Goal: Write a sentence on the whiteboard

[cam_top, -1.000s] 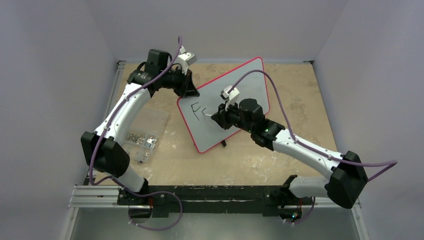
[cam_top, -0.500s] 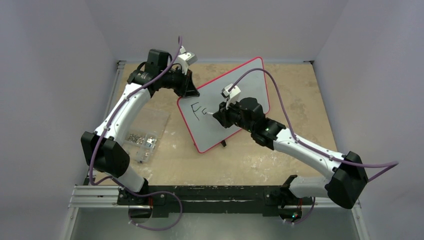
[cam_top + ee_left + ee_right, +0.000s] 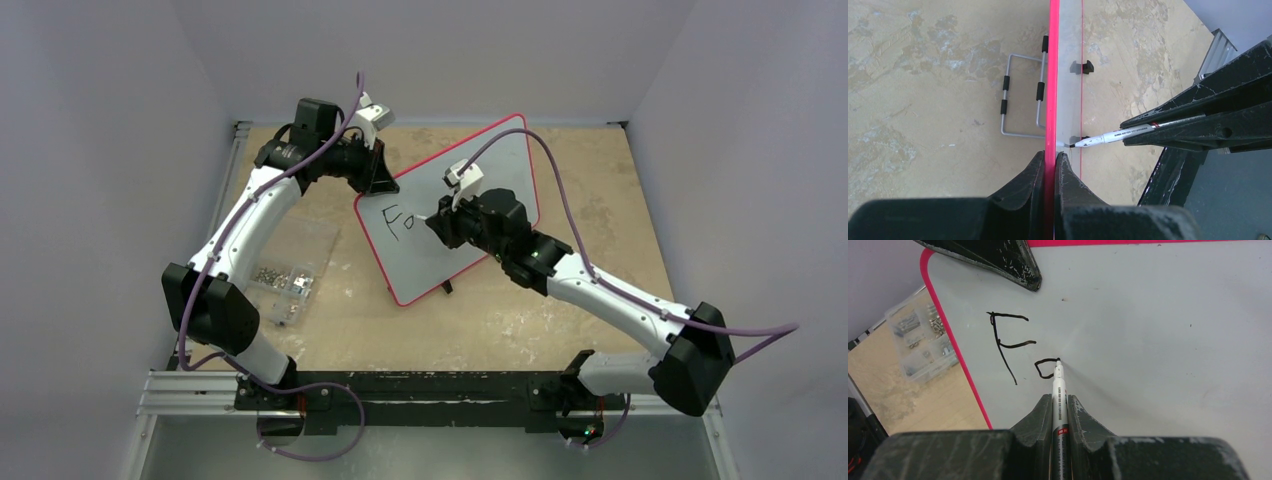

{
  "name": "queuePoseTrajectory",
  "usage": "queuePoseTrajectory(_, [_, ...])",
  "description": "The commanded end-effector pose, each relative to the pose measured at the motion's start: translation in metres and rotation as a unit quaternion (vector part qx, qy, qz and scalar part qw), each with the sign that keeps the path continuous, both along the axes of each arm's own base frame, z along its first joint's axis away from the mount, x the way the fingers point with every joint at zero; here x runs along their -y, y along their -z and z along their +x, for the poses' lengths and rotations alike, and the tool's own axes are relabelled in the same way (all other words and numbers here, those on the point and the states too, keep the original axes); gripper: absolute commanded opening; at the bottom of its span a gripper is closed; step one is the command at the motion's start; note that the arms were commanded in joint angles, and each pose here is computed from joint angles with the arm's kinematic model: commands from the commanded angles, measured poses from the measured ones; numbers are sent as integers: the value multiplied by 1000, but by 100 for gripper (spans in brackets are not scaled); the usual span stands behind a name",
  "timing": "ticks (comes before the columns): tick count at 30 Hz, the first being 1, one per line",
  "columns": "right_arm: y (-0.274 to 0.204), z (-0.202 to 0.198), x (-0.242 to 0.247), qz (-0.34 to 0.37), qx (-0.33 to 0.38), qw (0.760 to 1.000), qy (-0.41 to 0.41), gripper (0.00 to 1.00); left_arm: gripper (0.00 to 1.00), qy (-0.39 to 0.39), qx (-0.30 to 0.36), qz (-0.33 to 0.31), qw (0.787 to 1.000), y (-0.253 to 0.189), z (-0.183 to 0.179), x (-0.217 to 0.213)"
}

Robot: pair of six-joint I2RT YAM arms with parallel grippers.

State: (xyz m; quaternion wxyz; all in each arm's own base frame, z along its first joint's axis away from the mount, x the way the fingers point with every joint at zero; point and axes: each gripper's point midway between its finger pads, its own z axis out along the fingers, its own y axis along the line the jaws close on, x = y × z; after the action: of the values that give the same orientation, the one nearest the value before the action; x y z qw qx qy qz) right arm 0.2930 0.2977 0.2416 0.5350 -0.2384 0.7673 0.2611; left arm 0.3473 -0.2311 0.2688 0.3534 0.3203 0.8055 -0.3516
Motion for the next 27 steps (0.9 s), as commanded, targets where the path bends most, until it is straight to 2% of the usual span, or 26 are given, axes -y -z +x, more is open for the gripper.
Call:
queuePoseTrajectory(1, [-24, 16, -2, 15, 30, 999, 19, 0, 0, -22, 51, 24, 998, -9, 12, -9])
queuePoseTrajectory(18, [14, 2, 12, -8, 2, 1000, 21, 0, 0, -24, 52, 24, 998, -10, 12, -9])
queuePoseTrajectory(27, [3, -1, 13, -1, 7, 1000, 20, 0, 0, -23, 52, 22, 998, -11, 11, -9])
